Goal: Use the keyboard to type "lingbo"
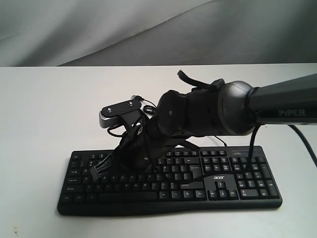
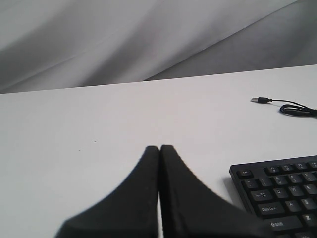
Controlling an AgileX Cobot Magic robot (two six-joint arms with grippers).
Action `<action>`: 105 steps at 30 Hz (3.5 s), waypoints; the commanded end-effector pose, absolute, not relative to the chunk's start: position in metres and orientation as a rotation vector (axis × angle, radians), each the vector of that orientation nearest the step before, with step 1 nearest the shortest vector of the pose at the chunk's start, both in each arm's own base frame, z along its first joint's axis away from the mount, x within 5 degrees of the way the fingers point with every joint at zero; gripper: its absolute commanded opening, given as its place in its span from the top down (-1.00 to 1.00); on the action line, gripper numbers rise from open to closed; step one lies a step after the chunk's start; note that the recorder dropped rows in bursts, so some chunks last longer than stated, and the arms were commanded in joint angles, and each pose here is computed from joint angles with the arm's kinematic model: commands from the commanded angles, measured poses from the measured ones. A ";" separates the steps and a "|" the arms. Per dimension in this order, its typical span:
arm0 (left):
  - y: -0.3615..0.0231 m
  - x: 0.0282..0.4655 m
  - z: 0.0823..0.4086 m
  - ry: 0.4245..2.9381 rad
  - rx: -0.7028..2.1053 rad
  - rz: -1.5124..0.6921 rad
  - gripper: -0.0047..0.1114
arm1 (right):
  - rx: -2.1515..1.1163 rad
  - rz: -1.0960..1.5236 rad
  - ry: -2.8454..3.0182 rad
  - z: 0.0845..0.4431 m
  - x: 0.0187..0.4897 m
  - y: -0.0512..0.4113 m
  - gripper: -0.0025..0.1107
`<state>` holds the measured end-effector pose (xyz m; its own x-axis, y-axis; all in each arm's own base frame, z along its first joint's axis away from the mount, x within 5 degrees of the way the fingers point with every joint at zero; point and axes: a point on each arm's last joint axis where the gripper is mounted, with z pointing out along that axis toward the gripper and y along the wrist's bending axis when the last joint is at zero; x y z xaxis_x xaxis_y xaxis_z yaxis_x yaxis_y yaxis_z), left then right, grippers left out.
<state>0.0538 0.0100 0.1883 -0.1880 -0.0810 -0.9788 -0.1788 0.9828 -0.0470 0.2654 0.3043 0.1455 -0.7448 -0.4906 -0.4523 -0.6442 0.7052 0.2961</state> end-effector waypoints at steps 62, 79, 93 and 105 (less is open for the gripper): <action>0.010 0.054 0.187 1.758 -0.203 0.079 0.91 | -0.873 0.606 2.625 0.122 0.252 0.298 0.96; 0.010 0.054 0.187 1.758 -0.203 0.079 0.91 | -0.885 0.623 2.549 0.147 0.253 0.296 0.96; 0.010 0.054 0.187 1.758 -0.203 0.079 0.91 | -0.693 0.566 2.612 0.149 0.274 0.262 0.96; 0.010 0.054 0.187 1.758 -0.203 0.079 0.91 | -0.636 0.507 2.632 0.143 0.276 0.253 0.96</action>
<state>0.0538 0.0100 0.1883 -0.1880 -0.0810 -0.9788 -0.1788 0.9828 -0.0470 0.2737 0.2571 0.1418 -0.8296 -0.3590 -0.4277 -0.4951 0.8270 0.2663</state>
